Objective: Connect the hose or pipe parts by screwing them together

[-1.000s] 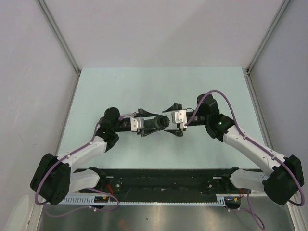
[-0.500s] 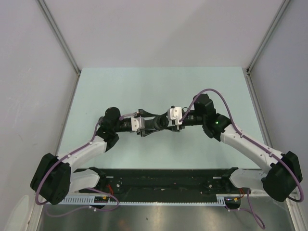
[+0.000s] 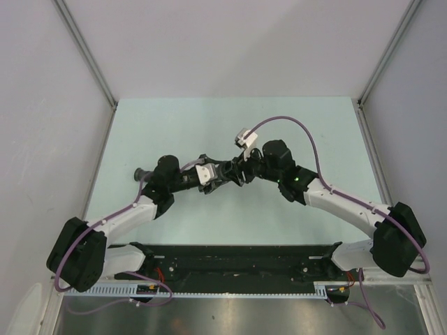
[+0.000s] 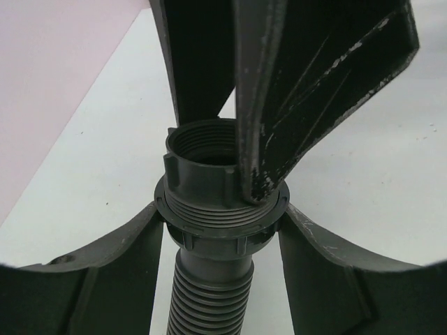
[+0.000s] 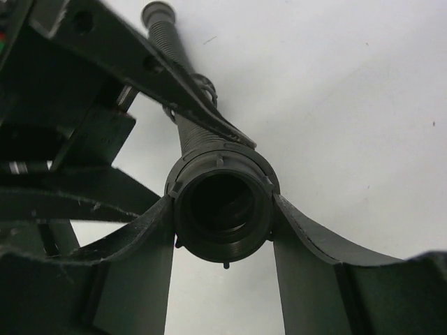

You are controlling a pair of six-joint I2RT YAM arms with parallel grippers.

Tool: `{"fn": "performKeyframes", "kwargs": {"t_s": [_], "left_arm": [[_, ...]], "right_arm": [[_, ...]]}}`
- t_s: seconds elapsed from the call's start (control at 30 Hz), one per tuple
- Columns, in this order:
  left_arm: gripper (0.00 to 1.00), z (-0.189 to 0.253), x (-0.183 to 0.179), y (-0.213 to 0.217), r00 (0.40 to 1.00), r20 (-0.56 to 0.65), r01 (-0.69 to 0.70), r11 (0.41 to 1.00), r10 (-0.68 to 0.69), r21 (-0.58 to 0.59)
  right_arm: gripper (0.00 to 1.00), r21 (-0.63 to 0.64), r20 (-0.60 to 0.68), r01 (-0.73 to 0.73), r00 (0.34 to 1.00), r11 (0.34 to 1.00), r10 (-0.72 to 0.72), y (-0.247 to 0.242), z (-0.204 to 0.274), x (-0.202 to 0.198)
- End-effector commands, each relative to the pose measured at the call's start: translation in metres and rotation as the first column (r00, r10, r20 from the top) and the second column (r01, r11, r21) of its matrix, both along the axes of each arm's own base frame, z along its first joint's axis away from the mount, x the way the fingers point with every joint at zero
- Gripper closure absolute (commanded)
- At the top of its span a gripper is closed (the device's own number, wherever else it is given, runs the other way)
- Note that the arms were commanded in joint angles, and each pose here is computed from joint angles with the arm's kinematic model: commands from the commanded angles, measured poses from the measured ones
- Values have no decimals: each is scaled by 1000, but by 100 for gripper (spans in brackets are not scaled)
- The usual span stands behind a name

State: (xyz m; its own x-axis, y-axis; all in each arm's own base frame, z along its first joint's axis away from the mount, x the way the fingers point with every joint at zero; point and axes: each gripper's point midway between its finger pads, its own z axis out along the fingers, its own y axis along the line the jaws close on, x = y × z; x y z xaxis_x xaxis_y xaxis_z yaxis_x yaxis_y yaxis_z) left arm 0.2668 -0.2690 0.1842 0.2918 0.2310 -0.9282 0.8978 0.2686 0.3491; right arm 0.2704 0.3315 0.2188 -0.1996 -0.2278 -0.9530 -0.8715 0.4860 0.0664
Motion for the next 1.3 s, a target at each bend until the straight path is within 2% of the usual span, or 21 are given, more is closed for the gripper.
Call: {"fn": "performKeyframes", "kwargs": {"t_s": [0.0,0.07,0.1,0.17,0.27,0.33,0.47,0.5,0.6,0.73,0.83,0.87,0.93,0.97,1.0,1.07,1.1,1.17,1.27], "left_arm": [[100,60,9,-16,984,179,6,994,13,-106],[100,58,14,-17,985,172,-16,994,34,-105],[100,58,14,-18,985,170,-21,994,38,-105],[100,57,17,-18,984,171,-40,994,58,-103],[100,53,24,-18,983,157,-82,992,96,-99],[100,50,24,-18,984,151,-85,992,99,-95],[100,48,22,-18,985,148,-75,993,88,-93],[99,48,21,-18,985,146,-75,993,88,-93],[100,48,19,-18,987,143,-62,994,75,-95],[100,47,16,-17,990,133,-43,994,56,-99],[100,49,12,-18,991,128,-12,994,26,-105],[100,49,11,-16,992,125,-8,994,22,-106],[100,50,7,-16,993,117,14,994,-1,-112],[100,51,7,-15,993,115,18,993,-5,-114],[100,52,5,-15,995,104,25,992,-12,-121],[100,54,-3,-17,994,93,72,989,-61,-126],[100,55,-6,-18,993,90,90,988,-79,-128],[100,55,-13,-19,989,81,130,983,-120,-127],[100,54,-19,-20,985,67,166,978,-159,-123]], "right_arm": [[100,118,-243,266,942,957,-232,20,2,7],[100,126,-339,346,896,930,-288,20,-6,9],[100,123,-422,440,834,889,-355,16,-14,14],[98,103,-488,517,771,850,-410,10,-21,15],[88,127,-590,594,689,794,-421,9,-19,17],[72,160,-636,605,668,780,-387,12,-9,16],[41,194,-595,601,701,775,-394,5,6,18],[29,191,-582,604,705,774,-407,0,8,20],[19,172,-560,602,711,780,-425,-18,12,22],[16,170,-523,589,733,790,-435,-39,23,24],[17,218,-450,514,807,830,-382,-49,45,23],[17,238,-433,450,843,861,-320,-47,52,16],[16,260,-305,333,919,906,-250,-53,68,17],[15,251,-256,197,958,948,-131,-46,68,3],[15,211,-143,117,986,971,-88,-48,68,2],[17,155,-26,-16,999,988,20,-47,66,-6],[17,93,85,-85,993,992,78,-48,65,-8],[19,38,152,-210,967,977,202,-45,62,-25],[23,-37,298,-243,923,969,243,-51,70,-25]]}}
